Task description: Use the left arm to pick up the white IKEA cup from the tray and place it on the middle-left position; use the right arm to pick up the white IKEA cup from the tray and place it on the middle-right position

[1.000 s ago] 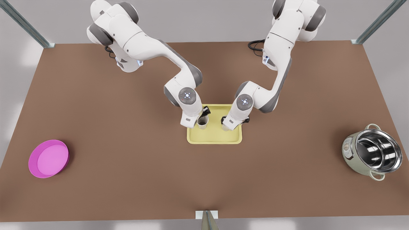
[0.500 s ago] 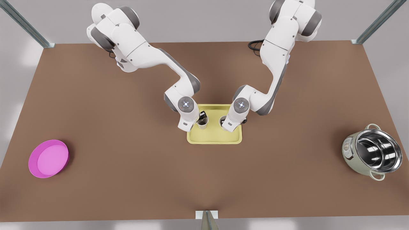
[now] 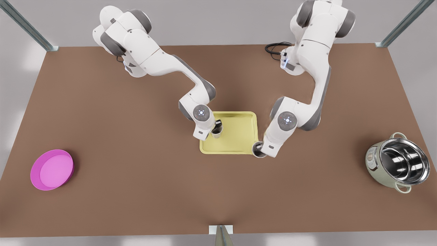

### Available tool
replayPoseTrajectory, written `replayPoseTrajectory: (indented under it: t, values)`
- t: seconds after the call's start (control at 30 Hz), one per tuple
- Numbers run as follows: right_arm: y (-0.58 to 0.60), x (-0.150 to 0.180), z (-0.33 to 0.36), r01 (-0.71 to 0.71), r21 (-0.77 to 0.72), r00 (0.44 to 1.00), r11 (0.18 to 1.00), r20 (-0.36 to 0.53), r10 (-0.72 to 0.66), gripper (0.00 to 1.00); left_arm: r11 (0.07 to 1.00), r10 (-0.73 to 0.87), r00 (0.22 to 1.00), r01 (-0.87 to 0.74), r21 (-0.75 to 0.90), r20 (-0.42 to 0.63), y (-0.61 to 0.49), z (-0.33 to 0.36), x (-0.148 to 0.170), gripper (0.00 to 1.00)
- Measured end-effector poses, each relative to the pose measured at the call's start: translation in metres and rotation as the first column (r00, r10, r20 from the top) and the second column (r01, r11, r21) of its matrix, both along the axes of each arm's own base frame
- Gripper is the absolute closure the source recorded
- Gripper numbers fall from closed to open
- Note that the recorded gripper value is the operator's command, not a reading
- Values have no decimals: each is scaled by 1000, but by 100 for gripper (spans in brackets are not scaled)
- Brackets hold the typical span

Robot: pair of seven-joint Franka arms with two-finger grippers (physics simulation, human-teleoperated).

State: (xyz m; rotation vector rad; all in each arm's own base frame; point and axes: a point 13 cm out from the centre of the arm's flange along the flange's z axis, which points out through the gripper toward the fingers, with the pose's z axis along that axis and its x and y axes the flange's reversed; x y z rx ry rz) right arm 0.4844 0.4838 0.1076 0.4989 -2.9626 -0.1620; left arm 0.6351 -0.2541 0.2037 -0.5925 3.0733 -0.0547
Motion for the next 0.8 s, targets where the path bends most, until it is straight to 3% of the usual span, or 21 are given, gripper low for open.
replayPoseTrajectory:
  t: [0.07,0.13,0.27,0.37,0.4,0.47,0.63,0.8]
  values:
    - [2,0,1,0,10,1000,1000,-2,0,93,996,79,997,-79,28,2,94,-1,32,92]
    - [4,-1,2,-4,16,1000,1000,-2,4,98,995,70,998,-70,66,4,140,-28,45,92]
    - [3,7,23,-5,34,1000,999,8,4,100,996,-20,999,17,92,39,152,-62,58,92]
    - [-23,34,76,24,53,999,998,22,-25,100,992,-82,995,76,104,58,151,-80,64,88]
    - [-36,44,92,34,54,999,998,21,-36,100,990,-100,993,93,106,62,150,-84,65,65]
    - [-68,63,117,59,44,998,997,14,-59,100,987,-132,989,125,101,70,147,-90,68,0]
    - [-174,111,142,124,1,991,992,-42,-123,100,975,-217,971,211,75,96,141,-90,74,0]
    - [-267,136,127,138,-58,985,989,-95,-143,100,954,-292,951,282,99,101,141,-86,76,0]
